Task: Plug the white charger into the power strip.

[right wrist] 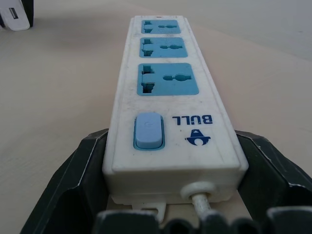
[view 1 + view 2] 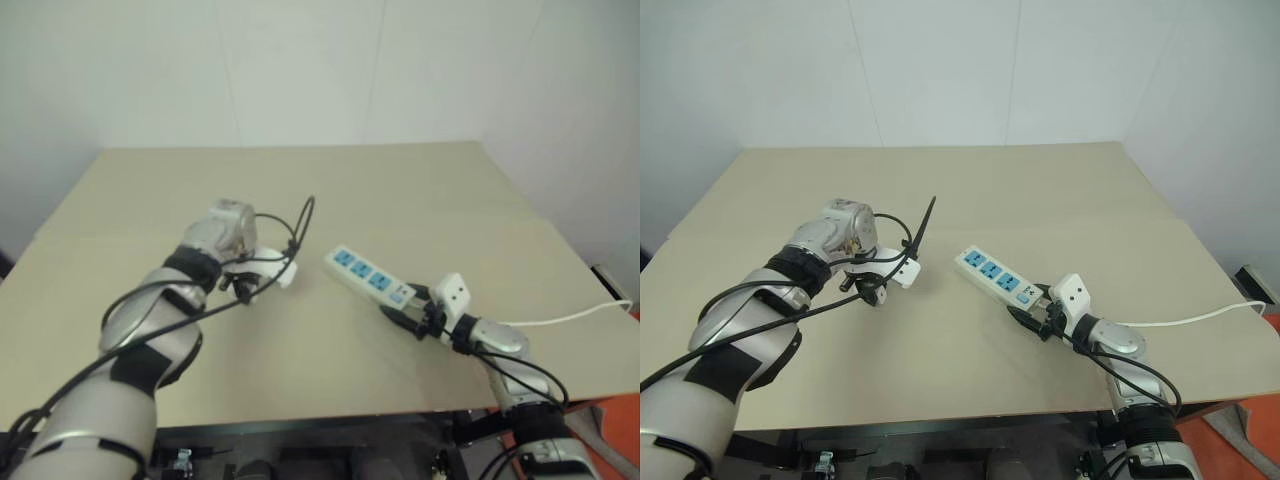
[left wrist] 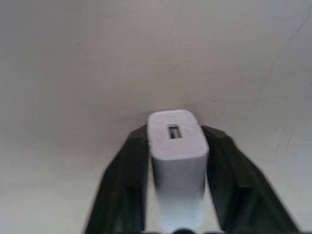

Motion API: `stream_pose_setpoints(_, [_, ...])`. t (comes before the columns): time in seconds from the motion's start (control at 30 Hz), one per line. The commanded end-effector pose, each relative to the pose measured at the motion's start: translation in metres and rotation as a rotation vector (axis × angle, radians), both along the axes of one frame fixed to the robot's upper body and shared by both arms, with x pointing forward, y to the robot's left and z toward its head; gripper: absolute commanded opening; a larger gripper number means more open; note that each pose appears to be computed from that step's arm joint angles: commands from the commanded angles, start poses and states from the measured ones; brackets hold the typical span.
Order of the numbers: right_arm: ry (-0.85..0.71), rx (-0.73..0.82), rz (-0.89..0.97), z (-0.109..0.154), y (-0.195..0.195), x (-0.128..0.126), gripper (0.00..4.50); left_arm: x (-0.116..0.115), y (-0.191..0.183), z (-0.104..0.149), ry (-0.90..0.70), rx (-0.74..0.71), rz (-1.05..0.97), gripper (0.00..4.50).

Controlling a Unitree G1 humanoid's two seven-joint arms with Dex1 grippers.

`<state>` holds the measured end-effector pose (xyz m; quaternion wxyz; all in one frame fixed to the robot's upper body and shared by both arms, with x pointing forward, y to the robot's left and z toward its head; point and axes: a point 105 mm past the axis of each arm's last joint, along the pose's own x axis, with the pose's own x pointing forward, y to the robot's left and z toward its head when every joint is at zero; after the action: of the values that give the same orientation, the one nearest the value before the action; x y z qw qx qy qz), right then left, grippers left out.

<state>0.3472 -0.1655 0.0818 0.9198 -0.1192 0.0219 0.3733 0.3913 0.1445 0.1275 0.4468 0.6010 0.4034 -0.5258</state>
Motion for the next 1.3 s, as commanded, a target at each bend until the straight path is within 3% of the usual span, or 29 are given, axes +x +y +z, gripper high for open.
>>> stream_pose_setpoints(0.03, [0.070, -0.042, 0.019, -0.022, 0.008, -0.005, 3.40, 0.006, -0.004, 0.012, -0.047, -0.004, -0.016, 1.01])
stream_pose_setpoints(0.23, [0.067, -0.040, 0.036, -0.019, 0.010, -0.003, 3.40, 0.012, -0.017, 0.033, -0.132, -0.121, -0.042, 1.01])
stream_pose_setpoints(0.37, [0.062, -0.029, 0.105, -0.012, 0.016, -0.004, 3.40, 0.010, -0.033, 0.075, -0.213, -0.384, -0.070, 1.01])
stream_pose_setpoints(0.5, [0.084, -0.030, 0.253, -0.004, 0.027, -0.004, 3.40, -0.004, -0.047, 0.119, -0.230, -0.803, -0.085, 1.01])
stream_pose_setpoints(0.63, [0.097, -0.076, 0.430, 0.003, 0.042, 0.000, 3.40, -0.005, -0.045, 0.144, -0.276, -1.228, -0.026, 1.01])
stream_pose_setpoints(0.73, [0.099, -0.088, 0.526, 0.008, 0.055, 0.005, 3.40, -0.011, -0.042, 0.149, -0.184, -1.504, 0.046, 1.01])
stream_pose_setpoints(0.83, [0.091, -0.118, 0.611, 0.007, 0.066, 0.005, 3.40, -0.024, -0.042, 0.141, -0.016, -1.668, 0.059, 1.01])
stream_pose_setpoints(0.9, [0.093, -0.147, 0.664, 0.004, 0.072, 0.003, 3.40, -0.030, -0.043, 0.132, 0.112, -1.729, 0.094, 1.01])
stream_pose_setpoints(1.03, [0.116, -0.215, 0.742, -0.008, 0.084, -0.003, 3.40, -0.046, -0.050, 0.094, 0.249, -1.640, 0.089, 1.01])
stream_pose_setpoints(1.3, [0.142, -0.213, 0.754, -0.016, 0.093, -0.005, 3.40, -0.052, -0.052, 0.066, 0.424, -1.578, 0.088, 1.01])
